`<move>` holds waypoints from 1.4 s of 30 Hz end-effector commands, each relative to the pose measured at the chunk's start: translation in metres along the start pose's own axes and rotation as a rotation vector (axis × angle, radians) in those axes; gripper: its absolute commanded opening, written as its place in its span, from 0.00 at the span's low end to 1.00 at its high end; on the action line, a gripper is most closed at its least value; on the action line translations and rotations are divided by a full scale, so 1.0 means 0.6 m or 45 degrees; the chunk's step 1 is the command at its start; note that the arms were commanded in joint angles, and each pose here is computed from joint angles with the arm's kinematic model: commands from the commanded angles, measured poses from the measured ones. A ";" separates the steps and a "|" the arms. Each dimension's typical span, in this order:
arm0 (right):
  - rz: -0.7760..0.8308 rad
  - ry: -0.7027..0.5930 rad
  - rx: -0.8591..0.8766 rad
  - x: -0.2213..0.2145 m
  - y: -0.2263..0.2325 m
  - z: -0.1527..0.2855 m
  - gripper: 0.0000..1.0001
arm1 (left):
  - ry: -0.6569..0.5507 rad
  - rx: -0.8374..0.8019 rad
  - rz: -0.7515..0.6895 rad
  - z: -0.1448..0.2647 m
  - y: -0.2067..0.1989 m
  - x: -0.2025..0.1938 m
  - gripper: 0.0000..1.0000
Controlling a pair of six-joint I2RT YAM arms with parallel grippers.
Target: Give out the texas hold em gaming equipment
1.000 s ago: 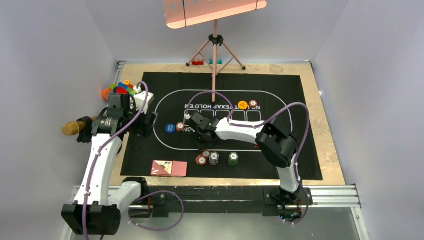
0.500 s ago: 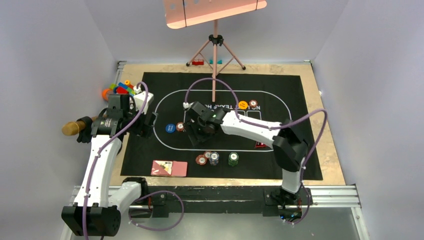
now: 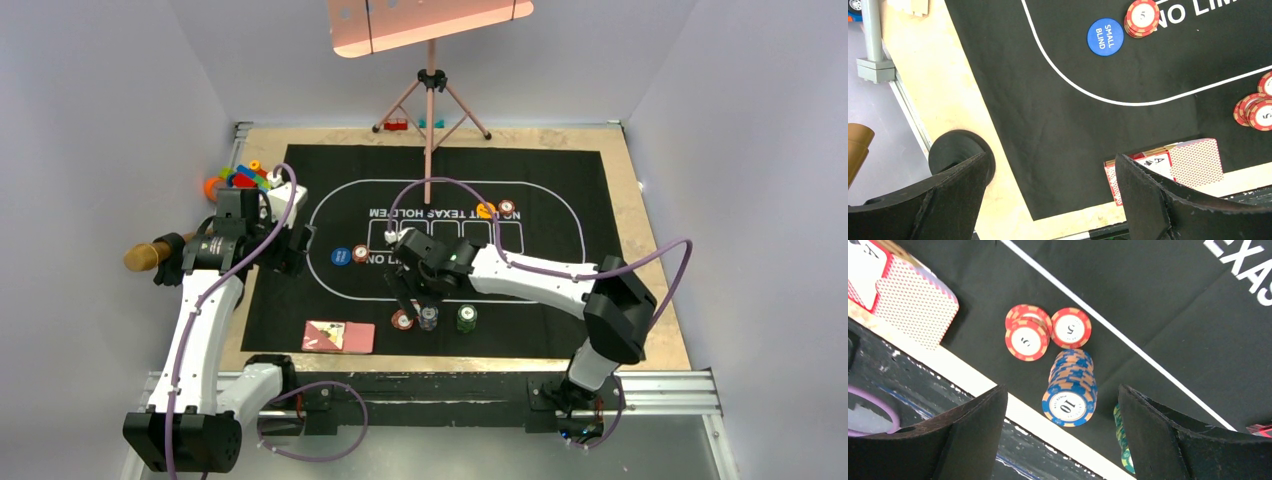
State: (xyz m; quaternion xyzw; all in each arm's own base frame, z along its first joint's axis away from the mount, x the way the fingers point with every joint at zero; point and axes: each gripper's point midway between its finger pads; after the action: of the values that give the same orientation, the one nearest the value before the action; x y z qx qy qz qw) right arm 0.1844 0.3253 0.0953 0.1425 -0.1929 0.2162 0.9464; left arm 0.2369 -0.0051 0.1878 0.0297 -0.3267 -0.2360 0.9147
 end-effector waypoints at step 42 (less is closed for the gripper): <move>0.046 -0.085 -0.052 0.006 0.005 0.029 0.23 | -0.016 0.000 0.001 0.004 0.002 0.006 1.00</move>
State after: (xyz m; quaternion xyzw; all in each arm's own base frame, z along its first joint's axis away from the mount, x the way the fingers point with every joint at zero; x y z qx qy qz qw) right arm 0.1675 0.3080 0.0642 0.0899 -0.1800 0.2387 0.9500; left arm 0.2344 -0.0053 0.1856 0.0275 -0.3197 -0.2361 0.9172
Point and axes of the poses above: each gripper's point midway between its finger pads, its own z axis back along the fingers, its own y axis along the line the jaws close on, x = y × z, and after that the axes turned 8 degrees about -z, right-handed
